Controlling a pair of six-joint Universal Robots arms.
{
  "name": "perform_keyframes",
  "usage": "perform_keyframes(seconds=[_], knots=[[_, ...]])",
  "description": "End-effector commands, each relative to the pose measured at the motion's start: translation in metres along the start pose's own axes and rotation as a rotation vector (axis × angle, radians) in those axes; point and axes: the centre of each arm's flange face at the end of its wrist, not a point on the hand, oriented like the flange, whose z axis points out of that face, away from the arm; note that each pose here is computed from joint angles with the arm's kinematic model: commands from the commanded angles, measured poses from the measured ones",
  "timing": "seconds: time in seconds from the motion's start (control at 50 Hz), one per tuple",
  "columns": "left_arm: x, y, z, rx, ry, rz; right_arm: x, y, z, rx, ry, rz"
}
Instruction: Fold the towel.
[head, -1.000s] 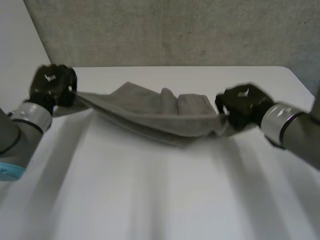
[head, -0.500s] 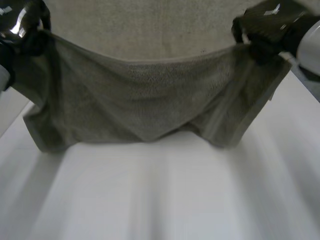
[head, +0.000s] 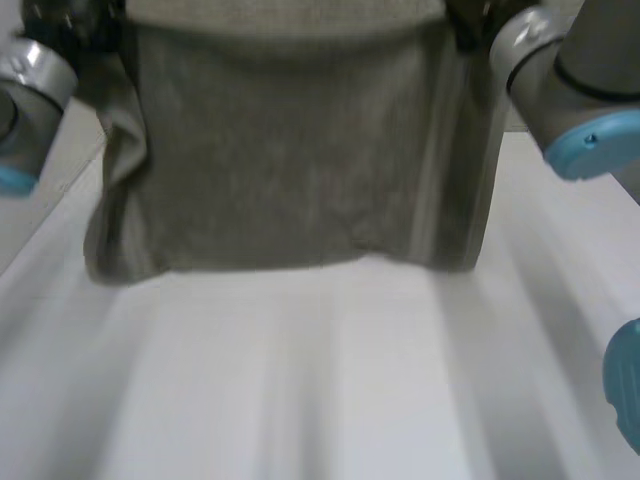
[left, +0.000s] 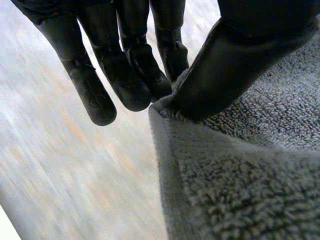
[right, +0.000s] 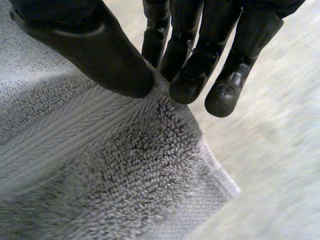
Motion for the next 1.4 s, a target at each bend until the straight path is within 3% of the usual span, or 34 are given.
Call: perform_keyframes(seconds=[0.02,0.08,0.24,0.28,0.3,0.34,0.44,0.66,0.78,0.94,1.4], knots=[[-0.011,-0.056,0.020,0.162,-0.045,0.016,0.017,-0.025,0.006,0.123,0.081,-0.010],[-0.010,-0.054,0.017,0.148,-0.037,-0.013,0.009,-0.016,0.004,0.083,0.042,-0.004],[0.018,0.013,-0.023,-0.087,0.045,-0.080,-0.022,0.026,-0.020,-0.170,-0.169,0.038],[0.032,0.039,-0.054,-0.193,0.123,-0.083,-0.049,0.055,-0.049,-0.355,-0.385,0.094],[0.032,0.039,-0.054,-0.193,0.124,-0.083,-0.049,0.055,-0.049,-0.356,-0.386,0.094],[0.036,0.069,-0.092,-0.303,0.182,-0.044,-0.072,0.080,-0.086,-0.520,-0.587,0.179],[0.056,0.096,-0.147,-0.435,0.285,0.016,-0.088,0.105,-0.128,-0.591,-0.720,0.252],[0.085,0.112,-0.213,-0.585,0.408,0.061,-0.088,0.120,-0.170,-0.642,-0.647,0.141],[0.085,0.109,-0.215,-0.587,0.404,0.068,-0.086,0.120,-0.183,-0.661,-0.622,0.135],[0.081,0.109,-0.209,-0.547,0.375,0.095,-0.046,0.118,-0.172,-0.597,-0.421,0.071],[0.082,0.128,-0.218,-0.610,0.315,0.109,-0.047,0.127,-0.175,-0.626,-0.416,0.066]])
